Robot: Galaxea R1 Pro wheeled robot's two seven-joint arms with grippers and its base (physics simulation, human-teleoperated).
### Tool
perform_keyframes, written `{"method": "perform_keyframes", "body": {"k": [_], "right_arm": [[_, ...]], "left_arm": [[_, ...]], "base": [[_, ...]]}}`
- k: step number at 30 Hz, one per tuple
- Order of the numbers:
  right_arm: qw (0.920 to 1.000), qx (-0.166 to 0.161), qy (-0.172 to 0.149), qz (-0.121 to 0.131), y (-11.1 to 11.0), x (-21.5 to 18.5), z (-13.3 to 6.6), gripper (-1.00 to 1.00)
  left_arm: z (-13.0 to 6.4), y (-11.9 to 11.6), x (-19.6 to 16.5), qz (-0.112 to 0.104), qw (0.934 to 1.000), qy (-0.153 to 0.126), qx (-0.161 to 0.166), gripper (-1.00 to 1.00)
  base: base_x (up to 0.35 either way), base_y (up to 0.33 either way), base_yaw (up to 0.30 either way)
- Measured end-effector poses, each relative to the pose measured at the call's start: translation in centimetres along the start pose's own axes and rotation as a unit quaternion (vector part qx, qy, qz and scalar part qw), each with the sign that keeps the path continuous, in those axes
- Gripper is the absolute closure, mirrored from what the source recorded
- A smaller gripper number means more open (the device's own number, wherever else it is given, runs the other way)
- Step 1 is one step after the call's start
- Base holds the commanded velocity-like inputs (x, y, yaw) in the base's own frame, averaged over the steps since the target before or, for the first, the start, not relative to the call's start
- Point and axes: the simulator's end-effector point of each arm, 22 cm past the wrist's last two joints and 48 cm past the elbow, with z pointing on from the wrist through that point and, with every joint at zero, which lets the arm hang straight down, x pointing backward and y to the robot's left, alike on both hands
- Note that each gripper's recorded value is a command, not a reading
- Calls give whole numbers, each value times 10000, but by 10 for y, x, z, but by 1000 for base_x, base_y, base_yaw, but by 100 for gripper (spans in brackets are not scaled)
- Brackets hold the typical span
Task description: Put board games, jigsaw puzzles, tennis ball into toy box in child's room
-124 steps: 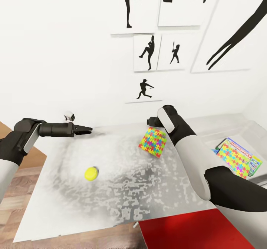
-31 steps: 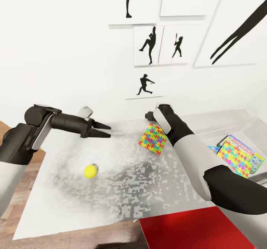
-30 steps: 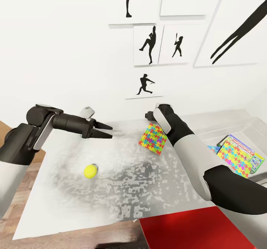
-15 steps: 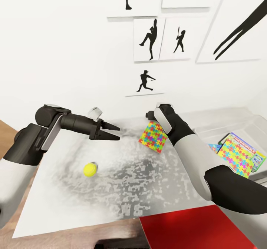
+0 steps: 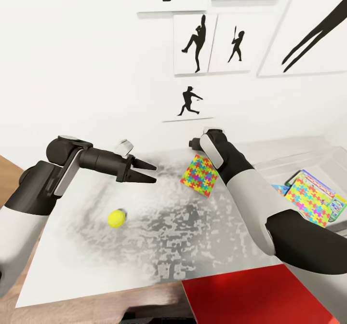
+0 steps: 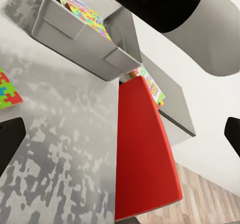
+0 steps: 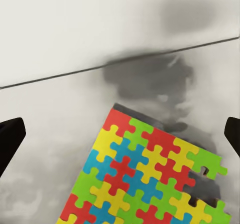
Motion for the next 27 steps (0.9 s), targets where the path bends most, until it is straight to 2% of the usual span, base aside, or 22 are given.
{"method": "perform_keyframes", "body": {"k": [7, 17, 27], "right_arm": [[10000, 26, 4, -29, -1, 0, 5, -100], [9991, 276, -72, -312, -10, 2, 14, -100], [9990, 303, -6, -341, -12, 11, 24, -100]], "left_arm": [[1, 5, 4, -54, 10000, 1, 15, -100], [4, 12, 9, -136, 9999, 11, 38, -100], [7, 19, 15, -213, 9998, 20, 61, -100]], "base": [[0, 0, 0], [0, 0, 0], [0, 0, 0]]}}
